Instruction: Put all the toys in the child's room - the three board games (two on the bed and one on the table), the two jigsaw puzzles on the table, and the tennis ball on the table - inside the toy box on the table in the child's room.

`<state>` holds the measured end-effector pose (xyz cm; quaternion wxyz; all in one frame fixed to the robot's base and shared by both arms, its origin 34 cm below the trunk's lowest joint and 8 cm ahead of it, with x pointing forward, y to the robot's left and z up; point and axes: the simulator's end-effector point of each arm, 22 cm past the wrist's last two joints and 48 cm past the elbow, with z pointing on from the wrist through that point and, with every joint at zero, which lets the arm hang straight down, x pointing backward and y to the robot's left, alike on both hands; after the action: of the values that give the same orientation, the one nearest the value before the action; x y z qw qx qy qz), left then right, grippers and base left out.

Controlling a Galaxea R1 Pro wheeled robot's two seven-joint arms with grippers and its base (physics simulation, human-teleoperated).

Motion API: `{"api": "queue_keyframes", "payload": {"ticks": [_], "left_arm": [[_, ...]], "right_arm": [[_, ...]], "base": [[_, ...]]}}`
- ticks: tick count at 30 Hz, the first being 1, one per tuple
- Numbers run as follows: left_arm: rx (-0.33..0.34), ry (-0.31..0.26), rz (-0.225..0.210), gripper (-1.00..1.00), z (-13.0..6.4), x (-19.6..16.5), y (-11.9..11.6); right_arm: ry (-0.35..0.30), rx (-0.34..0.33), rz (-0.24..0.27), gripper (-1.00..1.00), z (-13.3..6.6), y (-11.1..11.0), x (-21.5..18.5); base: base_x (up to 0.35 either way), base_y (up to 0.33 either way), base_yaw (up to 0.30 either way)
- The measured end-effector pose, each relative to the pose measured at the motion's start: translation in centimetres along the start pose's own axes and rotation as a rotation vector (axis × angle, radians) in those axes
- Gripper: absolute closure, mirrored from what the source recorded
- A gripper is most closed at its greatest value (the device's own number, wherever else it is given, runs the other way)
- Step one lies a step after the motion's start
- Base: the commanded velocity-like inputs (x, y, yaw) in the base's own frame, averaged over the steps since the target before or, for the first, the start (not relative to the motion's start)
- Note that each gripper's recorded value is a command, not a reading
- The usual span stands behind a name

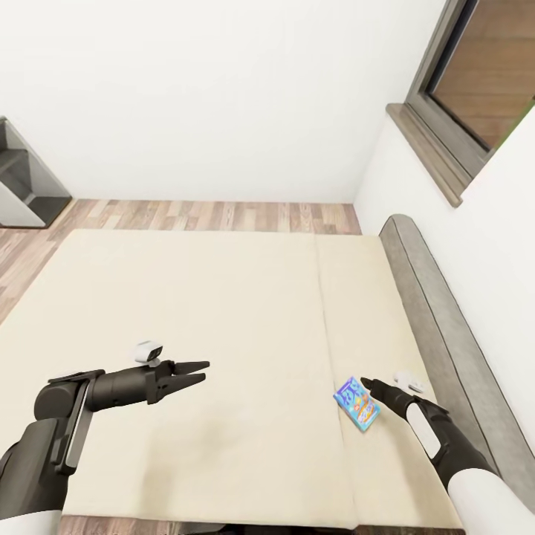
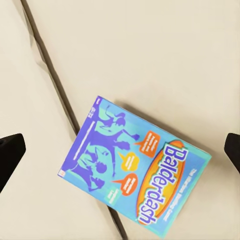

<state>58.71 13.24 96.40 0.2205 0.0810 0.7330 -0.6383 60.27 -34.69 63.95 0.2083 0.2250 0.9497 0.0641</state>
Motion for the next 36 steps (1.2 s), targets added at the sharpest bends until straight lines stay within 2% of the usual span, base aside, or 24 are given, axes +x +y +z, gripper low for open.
{"api": "queue_keyframes", "payload": {"ticks": [20, 30, 36], "left_arm": [[-0.009, 0.004, -0.028, -1.0, -0.1, 0.7, 1.3], [-0.01, 0.009, -0.043, -1.0, 0.1, 1.1, 1.9], [-0.01, 0.012, -0.057, -1.0, 0.2, 1.5, 2.3]], "right_arm": [[0.017, 0.018, 0.001, -1.0, 0.9, -0.9, 0.7], [-0.012, 0.006, 0.003, -1.0, 2.3, 1.3, -3.2], [-0.007, 0.012, -0.011, -1.0, 2.9, 1.5, -3.7]], "base": [[0.0, 0.0, 0.0], [0.0, 0.0, 0.0], [0.0, 0.0, 0.0]]}}
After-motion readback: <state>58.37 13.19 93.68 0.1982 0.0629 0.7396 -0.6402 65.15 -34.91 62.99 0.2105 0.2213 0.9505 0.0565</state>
